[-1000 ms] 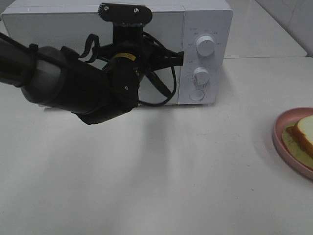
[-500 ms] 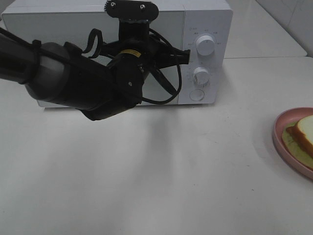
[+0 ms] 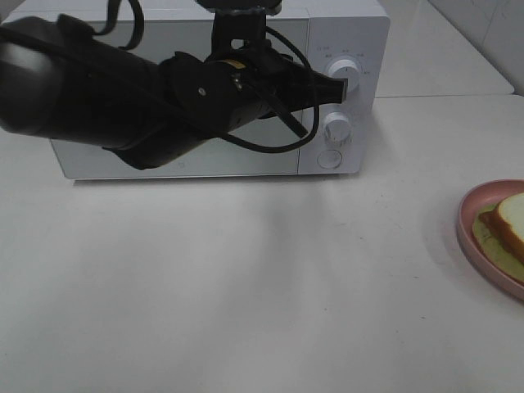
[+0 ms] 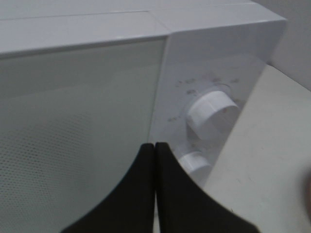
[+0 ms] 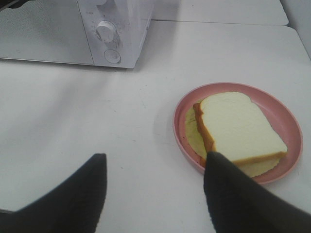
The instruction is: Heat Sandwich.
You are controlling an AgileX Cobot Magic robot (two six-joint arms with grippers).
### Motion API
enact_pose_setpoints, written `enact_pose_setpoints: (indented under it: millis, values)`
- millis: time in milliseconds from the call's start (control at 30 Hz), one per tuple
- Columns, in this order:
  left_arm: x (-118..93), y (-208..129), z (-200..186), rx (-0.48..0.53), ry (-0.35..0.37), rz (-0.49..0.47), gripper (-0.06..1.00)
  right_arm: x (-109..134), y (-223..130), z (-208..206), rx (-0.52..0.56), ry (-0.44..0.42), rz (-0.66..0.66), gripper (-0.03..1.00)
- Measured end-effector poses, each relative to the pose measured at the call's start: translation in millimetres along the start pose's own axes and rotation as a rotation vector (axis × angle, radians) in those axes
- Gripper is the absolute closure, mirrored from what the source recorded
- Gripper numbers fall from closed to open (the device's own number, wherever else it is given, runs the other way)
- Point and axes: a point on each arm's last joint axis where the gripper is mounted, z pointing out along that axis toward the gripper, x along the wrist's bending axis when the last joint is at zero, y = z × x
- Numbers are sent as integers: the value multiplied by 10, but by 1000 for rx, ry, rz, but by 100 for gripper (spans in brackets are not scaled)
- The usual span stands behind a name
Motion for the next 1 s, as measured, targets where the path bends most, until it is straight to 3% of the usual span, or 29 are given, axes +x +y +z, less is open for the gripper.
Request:
enact_pose_setpoints:
  millis: [100,200,267,300,367,433,567,633,733,833,867,900,1000]
  values:
    - [-29,27,-94,27,-58,53,94,0,0,0,0,0,0,38]
    - [-100,28,-294,123,-198,187,94,0,0,0,0,0,0,38]
    - [-116,41,-337,141,-229,226,94,0,0,0,0,0,0,38]
    - [-148,58,-458,207,-304,309,94,0,1,0,-1,0,0,38]
    - [-156,77,-520,234,-334,343,94,0,1,0,-1,0,0,38]
    - [-162,67,-713,370,-429,458,94,0,1,0,-1,0,0,38]
    - [-136,69,-888,485,-483,525,94,0,1,0,-1,0,0,38]
    - [-34,105,-1019,581,-479,507,94,0,1,0,-1,0,0,38]
    - [67,134,-1092,644,-453,471,92,0,1,0,-1,0,0,38]
    - [345,150,-1187,789,-352,371,75,0,1,0,-1,0,0,38]
    - [345,150,-1187,789,-352,371,75,0,1,0,-1,0,0,38]
    - [490,141,-1237,870,-297,323,64,0,1,0,-1,0,0,38]
    - [729,129,-1327,995,-210,238,46,0,1,0,-1,0,0,38]
